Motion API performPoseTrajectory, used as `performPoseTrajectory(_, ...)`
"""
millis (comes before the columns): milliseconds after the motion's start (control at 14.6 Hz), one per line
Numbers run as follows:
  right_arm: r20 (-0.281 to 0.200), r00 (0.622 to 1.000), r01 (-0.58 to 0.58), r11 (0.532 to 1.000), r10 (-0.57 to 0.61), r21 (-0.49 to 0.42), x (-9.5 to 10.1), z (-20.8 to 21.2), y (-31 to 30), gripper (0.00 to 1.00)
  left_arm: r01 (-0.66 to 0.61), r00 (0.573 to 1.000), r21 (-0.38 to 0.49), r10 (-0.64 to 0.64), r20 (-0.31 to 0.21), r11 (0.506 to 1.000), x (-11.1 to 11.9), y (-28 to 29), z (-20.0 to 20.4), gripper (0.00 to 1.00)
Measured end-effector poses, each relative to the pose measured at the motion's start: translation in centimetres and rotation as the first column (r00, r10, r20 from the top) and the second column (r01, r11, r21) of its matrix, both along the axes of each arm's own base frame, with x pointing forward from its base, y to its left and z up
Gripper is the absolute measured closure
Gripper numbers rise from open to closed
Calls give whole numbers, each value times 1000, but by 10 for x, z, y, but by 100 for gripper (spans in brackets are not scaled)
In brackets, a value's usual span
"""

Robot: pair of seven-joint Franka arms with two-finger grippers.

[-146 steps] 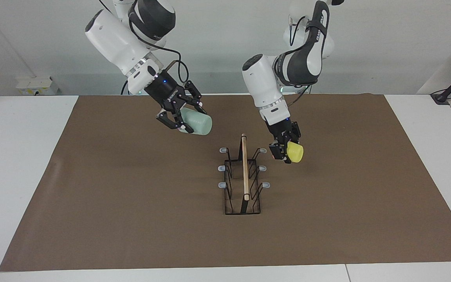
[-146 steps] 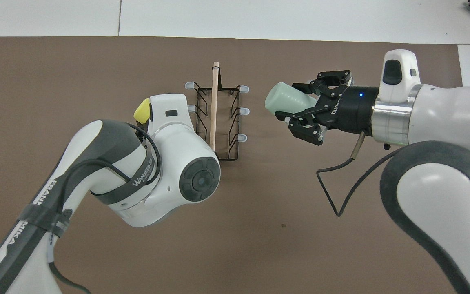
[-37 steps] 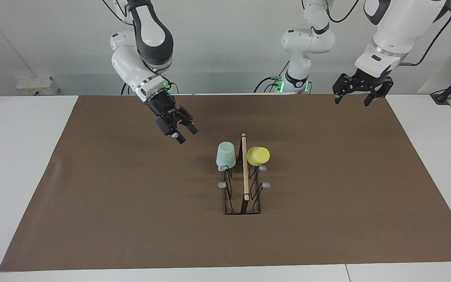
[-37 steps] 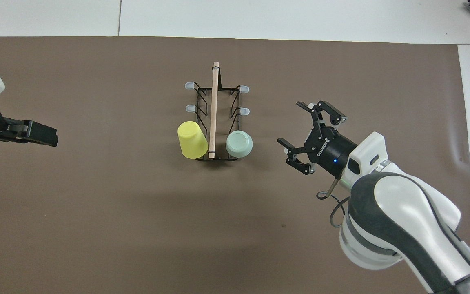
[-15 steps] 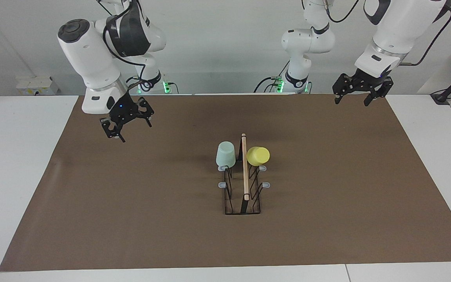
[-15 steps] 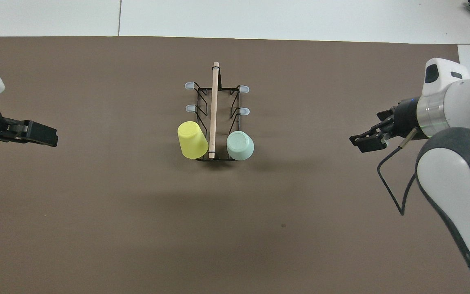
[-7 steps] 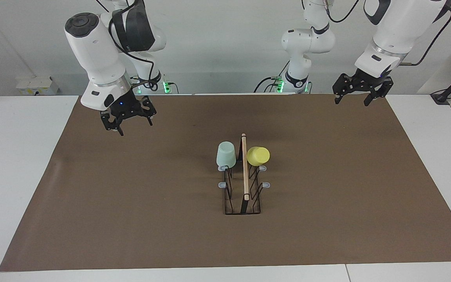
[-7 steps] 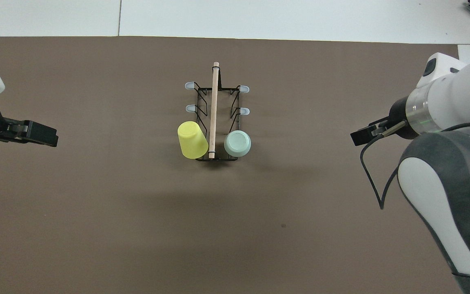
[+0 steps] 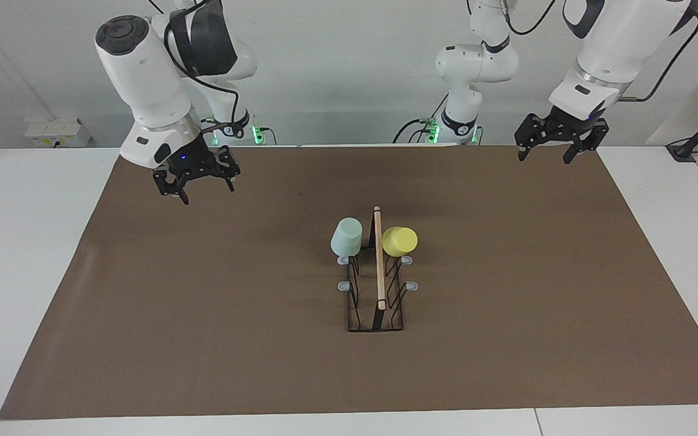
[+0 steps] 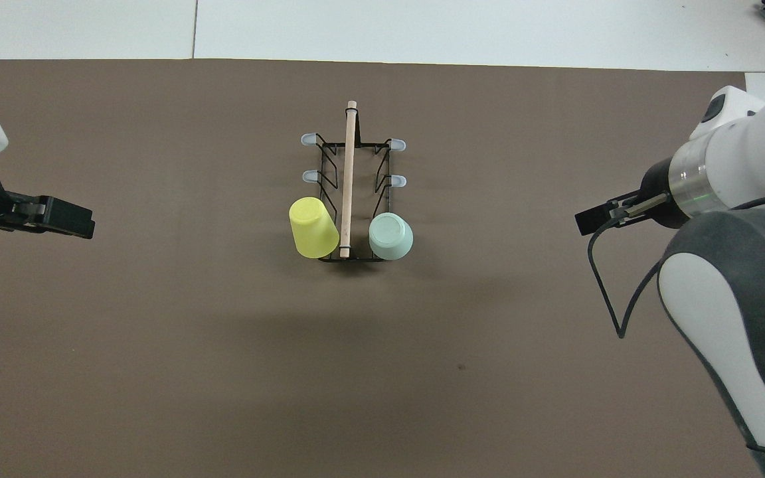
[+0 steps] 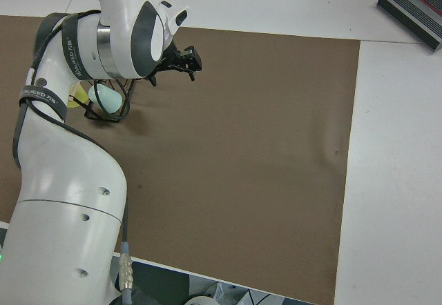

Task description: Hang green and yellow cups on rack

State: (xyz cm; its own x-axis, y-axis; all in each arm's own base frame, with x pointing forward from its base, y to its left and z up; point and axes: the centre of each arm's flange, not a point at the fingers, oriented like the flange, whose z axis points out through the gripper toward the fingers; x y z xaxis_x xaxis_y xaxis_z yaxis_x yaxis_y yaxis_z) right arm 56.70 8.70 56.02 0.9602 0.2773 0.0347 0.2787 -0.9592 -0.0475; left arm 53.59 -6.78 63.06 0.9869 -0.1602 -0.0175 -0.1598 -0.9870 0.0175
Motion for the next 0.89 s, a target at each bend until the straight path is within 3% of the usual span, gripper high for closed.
performPoseTrajectory(891, -10, 1000, 28, 1000, -28, 1, 2, -1, -16, 0, 0, 1000, 0, 0, 0, 1000, 0, 0, 0, 0)
